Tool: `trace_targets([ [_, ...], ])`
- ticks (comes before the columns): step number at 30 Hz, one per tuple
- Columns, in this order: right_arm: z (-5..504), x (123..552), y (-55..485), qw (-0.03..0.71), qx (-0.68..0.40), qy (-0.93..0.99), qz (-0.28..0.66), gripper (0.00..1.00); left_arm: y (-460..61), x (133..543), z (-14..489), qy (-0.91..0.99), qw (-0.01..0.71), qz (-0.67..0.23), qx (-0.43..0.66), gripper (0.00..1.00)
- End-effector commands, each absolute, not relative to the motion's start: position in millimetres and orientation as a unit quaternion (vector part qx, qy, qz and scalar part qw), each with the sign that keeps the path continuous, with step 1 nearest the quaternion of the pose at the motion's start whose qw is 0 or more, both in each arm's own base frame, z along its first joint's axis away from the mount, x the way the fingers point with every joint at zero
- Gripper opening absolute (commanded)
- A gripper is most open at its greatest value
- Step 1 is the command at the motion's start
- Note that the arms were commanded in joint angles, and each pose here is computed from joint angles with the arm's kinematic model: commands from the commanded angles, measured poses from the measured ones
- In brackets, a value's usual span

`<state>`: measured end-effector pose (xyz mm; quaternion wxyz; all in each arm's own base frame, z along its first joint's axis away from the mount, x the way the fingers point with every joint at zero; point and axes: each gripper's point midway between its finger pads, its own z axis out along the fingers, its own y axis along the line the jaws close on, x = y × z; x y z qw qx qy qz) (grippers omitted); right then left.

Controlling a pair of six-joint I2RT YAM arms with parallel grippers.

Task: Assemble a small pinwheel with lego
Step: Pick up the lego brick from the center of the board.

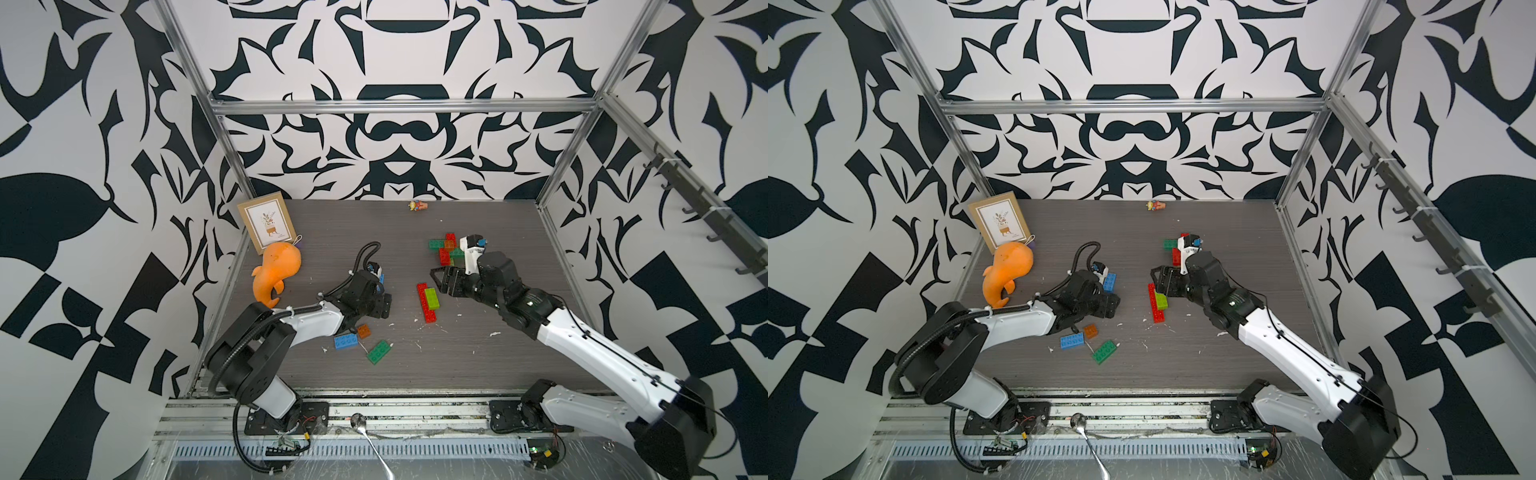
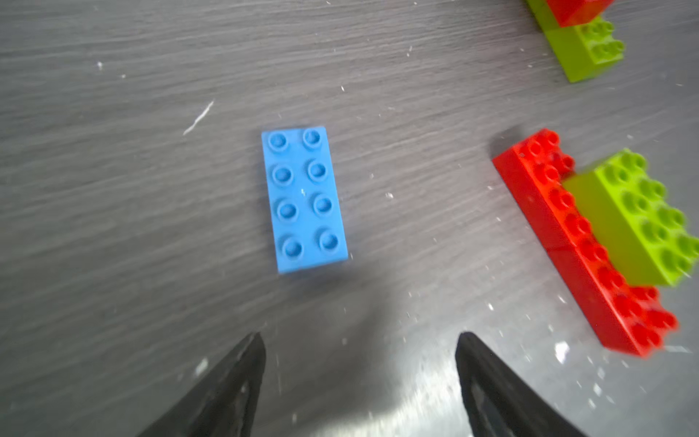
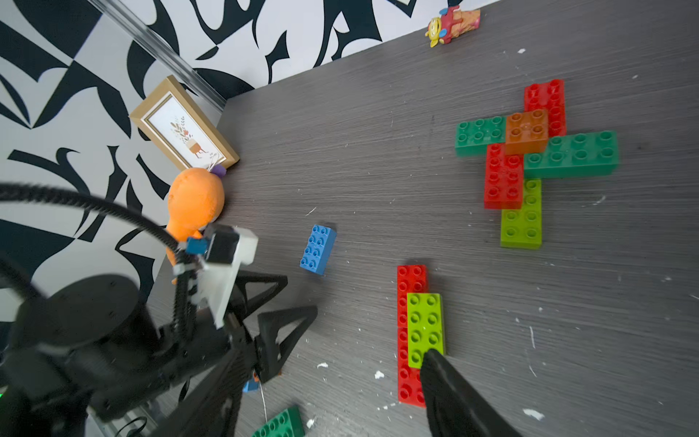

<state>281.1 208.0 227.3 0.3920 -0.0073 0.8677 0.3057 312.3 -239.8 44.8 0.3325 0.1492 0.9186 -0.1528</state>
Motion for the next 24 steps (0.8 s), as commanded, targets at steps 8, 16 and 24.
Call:
trace_targets([
  [8, 216.1, 243.7, 175.4, 0.394, -0.030, 0.877, 0.273, 0.78, -241.5, 333.1, 19.3, 0.930, 0.324, -0.088, 0.151, 0.77],
  [16, 203.9, 238.4, 169.0, 0.386, -0.031, 0.884, 0.263, 0.78, -242.2, 335.9, 12.5, 0.934, 0.316, -0.081, 0.148, 0.67],
  [24, 198.2, 240.4, 172.1, 0.379, -0.034, 0.886, 0.264, 0.78, -234.1, 336.3, 7.8, 0.934, 0.323, -0.068, 0.135, 0.60],
])
